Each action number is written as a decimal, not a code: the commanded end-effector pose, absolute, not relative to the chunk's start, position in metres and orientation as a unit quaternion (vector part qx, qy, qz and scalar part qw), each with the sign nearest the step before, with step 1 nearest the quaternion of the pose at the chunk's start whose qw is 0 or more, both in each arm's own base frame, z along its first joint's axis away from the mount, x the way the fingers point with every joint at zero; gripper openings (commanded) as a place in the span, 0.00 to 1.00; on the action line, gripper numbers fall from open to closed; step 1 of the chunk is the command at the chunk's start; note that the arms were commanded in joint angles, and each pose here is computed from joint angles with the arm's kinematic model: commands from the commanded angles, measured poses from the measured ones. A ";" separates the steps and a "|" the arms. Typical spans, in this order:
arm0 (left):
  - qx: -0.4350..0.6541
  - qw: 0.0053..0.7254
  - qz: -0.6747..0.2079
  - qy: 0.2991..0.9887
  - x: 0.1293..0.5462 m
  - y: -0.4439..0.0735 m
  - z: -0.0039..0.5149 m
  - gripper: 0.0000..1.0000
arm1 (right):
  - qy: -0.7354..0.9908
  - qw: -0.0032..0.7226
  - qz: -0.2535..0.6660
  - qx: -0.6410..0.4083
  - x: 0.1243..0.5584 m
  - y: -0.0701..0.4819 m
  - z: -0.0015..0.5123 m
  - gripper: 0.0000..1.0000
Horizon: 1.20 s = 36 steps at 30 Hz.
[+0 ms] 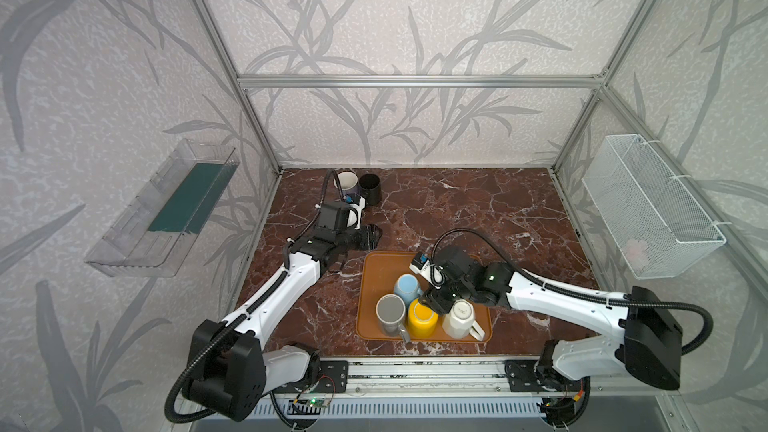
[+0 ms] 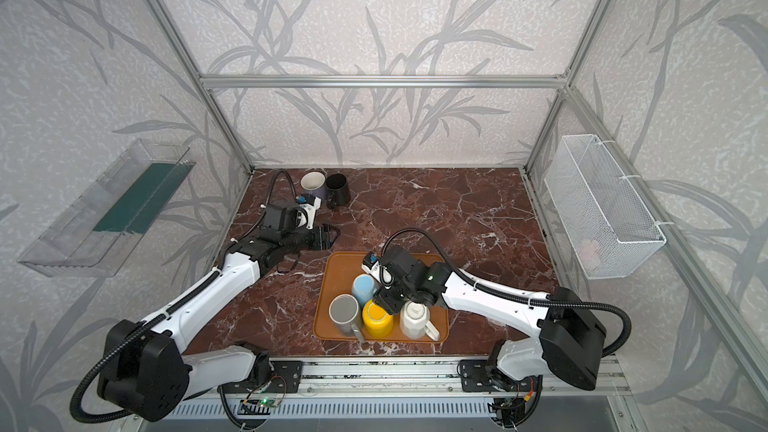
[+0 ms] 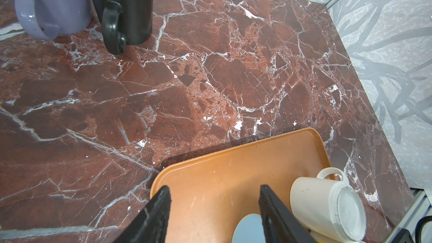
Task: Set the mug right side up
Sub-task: 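Move the right gripper over the light blue mug while the left arm draws back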
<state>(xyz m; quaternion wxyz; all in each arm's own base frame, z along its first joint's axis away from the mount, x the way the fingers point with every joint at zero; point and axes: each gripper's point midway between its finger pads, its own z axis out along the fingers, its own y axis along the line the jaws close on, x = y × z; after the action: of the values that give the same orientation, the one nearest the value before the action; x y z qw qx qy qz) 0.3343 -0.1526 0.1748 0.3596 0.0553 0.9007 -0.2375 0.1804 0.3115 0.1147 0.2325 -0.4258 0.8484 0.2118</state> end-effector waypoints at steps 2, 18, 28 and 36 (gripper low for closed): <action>0.069 0.370 -0.235 0.896 0.328 -0.152 0.183 0.63 | 0.853 0.238 0.195 -0.422 0.190 0.318 0.119 0.57; 0.074 0.369 -0.237 0.896 0.327 -0.156 0.186 0.63 | 0.854 0.249 0.211 -0.405 0.197 0.333 0.126 0.48; 0.075 0.370 -0.234 0.896 0.327 -0.156 0.187 0.63 | 0.860 0.245 0.196 -0.403 0.205 0.338 0.122 0.46; 0.076 0.368 -0.230 0.898 0.329 -0.156 0.186 0.63 | 0.863 0.243 0.185 -0.402 0.211 0.343 0.116 0.45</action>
<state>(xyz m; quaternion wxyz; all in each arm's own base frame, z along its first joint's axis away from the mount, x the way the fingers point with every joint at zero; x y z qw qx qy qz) 0.3289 -0.1555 0.1802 0.3647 0.0672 0.8982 -0.2358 0.2054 0.3379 0.1119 0.2360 -0.4062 0.8616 0.1922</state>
